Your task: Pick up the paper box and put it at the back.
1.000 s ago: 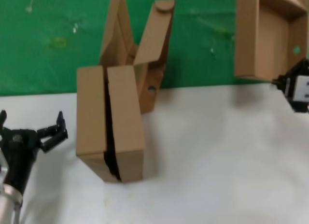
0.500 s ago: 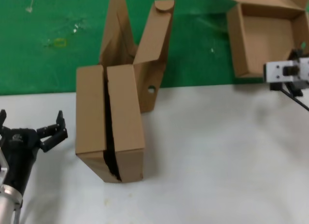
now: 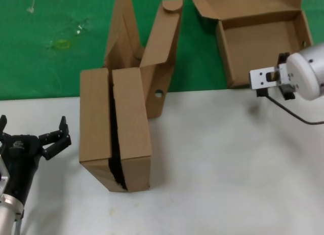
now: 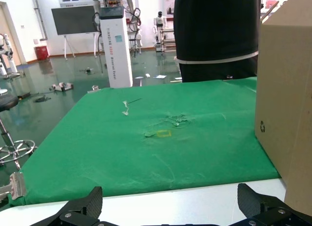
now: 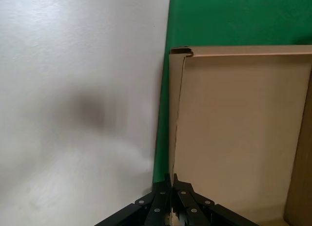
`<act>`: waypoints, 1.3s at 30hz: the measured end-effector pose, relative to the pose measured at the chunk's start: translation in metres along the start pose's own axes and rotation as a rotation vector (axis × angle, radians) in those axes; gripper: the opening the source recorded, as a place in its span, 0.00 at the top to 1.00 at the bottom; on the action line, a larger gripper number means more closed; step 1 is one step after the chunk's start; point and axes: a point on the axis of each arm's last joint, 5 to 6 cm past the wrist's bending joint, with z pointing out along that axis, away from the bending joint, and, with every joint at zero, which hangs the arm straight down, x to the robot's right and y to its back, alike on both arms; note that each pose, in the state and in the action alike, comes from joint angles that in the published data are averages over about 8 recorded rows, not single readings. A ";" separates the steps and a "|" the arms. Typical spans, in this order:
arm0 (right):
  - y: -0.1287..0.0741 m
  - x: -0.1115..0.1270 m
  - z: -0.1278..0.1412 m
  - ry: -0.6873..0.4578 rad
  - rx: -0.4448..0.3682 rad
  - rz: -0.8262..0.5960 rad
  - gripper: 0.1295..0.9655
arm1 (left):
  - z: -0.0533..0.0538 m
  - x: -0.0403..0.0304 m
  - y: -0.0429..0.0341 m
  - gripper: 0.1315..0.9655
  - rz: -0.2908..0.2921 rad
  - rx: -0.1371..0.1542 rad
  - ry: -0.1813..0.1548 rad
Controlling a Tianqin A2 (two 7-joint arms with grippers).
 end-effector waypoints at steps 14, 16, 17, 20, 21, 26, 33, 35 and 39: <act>-0.025 0.017 0.012 0.029 0.035 0.081 0.95 | 0.000 0.0000 0.0000 0.00 0.000 0.000 0.000; -0.026 0.019 0.011 0.032 0.039 0.090 0.94 | 0.000 0.0000 0.0000 0.00 0.000 0.000 0.000; -0.027 0.021 0.010 0.034 0.040 0.093 0.92 | 0.000 0.0000 0.0000 0.00 0.000 0.000 0.000; -0.028 0.024 0.005 0.038 0.042 0.102 0.88 | 0.000 0.0000 0.0000 0.00 0.000 0.000 0.000; -0.027 0.026 0.002 0.040 0.042 0.104 0.86 | 0.000 0.0000 0.0000 0.00 0.000 0.000 0.000; -0.020 0.034 -0.018 0.059 0.039 0.112 0.84 | 0.000 0.0000 0.0000 0.00 0.000 0.000 0.000; -0.001 0.049 -0.074 0.160 0.085 0.148 0.69 | 0.000 0.0000 0.0000 0.00 0.000 0.000 0.000; 0.004 0.052 -0.094 0.214 0.116 0.174 0.64 | 0.000 0.0000 0.0000 0.00 0.000 0.000 0.000; 0.016 0.049 -0.129 0.345 0.177 0.237 0.54 | 0.000 0.0000 0.0000 0.00 0.000 0.000 0.000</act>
